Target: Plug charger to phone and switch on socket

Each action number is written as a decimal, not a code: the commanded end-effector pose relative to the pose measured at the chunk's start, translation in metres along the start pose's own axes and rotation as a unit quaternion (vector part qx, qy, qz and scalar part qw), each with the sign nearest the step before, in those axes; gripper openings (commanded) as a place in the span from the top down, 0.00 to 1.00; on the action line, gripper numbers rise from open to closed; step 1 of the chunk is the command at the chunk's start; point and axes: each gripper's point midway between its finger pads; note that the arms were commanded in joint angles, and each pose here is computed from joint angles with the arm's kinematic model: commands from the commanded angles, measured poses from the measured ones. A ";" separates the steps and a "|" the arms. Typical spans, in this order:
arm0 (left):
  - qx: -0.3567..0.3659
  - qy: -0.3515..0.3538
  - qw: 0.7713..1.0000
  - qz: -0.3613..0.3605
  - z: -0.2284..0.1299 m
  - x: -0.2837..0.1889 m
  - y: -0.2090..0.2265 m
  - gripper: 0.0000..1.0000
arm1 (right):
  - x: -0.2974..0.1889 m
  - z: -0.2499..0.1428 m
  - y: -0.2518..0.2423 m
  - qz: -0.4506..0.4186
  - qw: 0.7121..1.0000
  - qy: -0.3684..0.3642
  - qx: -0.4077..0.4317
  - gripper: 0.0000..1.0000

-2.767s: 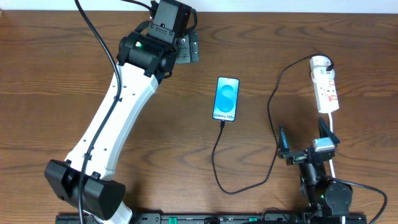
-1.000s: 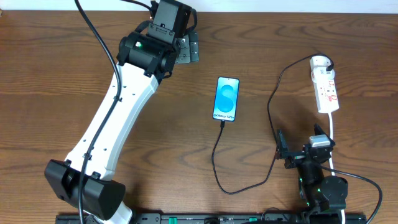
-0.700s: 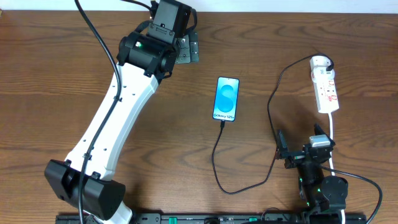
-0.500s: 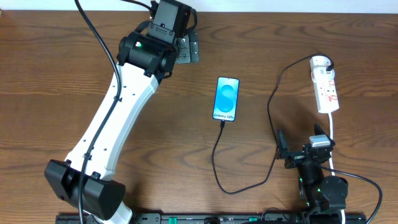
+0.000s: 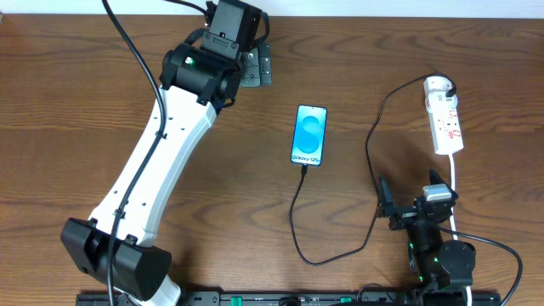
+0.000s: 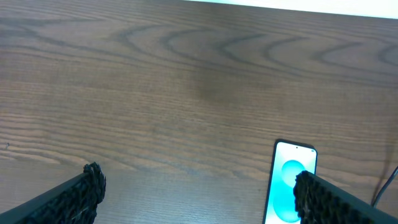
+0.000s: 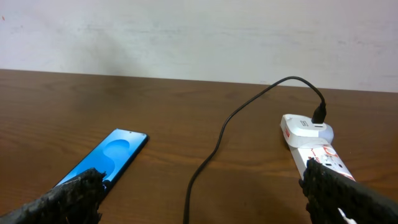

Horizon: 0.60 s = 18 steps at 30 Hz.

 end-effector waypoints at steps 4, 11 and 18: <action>0.015 0.020 0.999 0.027 -0.011 0.004 0.011 0.02 | 0.000 -0.001 0.000 -0.002 1.000 0.001 0.007 0.01; 0.038 0.041 0.998 0.028 -0.028 0.016 0.015 0.02 | 0.000 -0.001 0.000 -0.002 1.000 0.001 0.007 0.01; 0.081 0.025 0.995 -0.044 -0.039 0.020 0.000 0.02 | 0.000 -0.001 0.000 -0.002 1.000 0.001 0.007 0.01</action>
Point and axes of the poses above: each gripper's point midway between its finger pads, its own x axis out along the fingers, its own y axis along the line the jaws close on, z = x × y, and after that the axes turned 13 degrees about -x, right-handed
